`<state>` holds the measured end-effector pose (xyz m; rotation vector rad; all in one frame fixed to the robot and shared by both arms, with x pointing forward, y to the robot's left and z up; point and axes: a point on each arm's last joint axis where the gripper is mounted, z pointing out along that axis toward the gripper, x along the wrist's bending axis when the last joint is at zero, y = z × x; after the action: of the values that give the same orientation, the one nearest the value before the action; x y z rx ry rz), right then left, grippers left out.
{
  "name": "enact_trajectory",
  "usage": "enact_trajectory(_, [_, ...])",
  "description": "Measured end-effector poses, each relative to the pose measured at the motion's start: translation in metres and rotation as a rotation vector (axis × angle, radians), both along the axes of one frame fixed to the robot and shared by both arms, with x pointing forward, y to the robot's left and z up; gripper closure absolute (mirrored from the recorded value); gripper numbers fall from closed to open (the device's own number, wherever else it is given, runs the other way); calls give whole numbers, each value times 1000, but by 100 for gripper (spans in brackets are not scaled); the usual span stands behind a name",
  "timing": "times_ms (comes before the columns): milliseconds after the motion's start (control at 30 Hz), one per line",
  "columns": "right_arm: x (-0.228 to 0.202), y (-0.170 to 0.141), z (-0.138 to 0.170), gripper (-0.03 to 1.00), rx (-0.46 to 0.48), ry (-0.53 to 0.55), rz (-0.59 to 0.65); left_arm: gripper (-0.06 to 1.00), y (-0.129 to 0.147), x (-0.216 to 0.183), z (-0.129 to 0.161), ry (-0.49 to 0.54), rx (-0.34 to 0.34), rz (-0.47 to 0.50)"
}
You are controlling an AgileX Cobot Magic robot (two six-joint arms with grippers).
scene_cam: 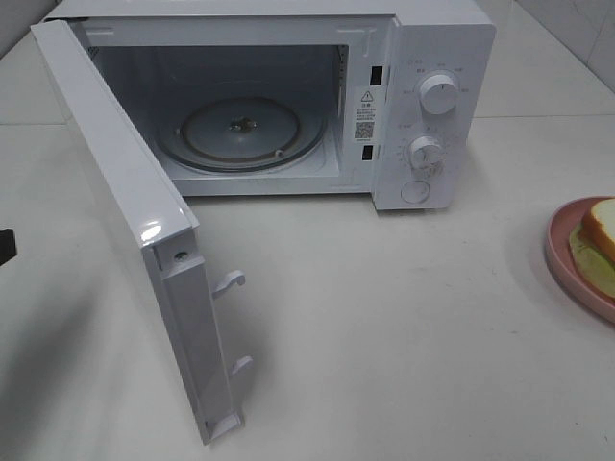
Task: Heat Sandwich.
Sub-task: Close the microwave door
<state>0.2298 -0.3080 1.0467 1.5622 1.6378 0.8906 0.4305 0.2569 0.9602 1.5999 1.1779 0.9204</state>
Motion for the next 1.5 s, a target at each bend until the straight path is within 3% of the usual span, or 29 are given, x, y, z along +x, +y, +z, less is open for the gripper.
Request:
enact_trajectory(433, [0,0,0,20,0,0,0,94,-48,32,2,-3,-5,-165])
enact_trajectory(1500, [0,0,0,20,0,0,0,94,-184,105,6,-19,-155,-296])
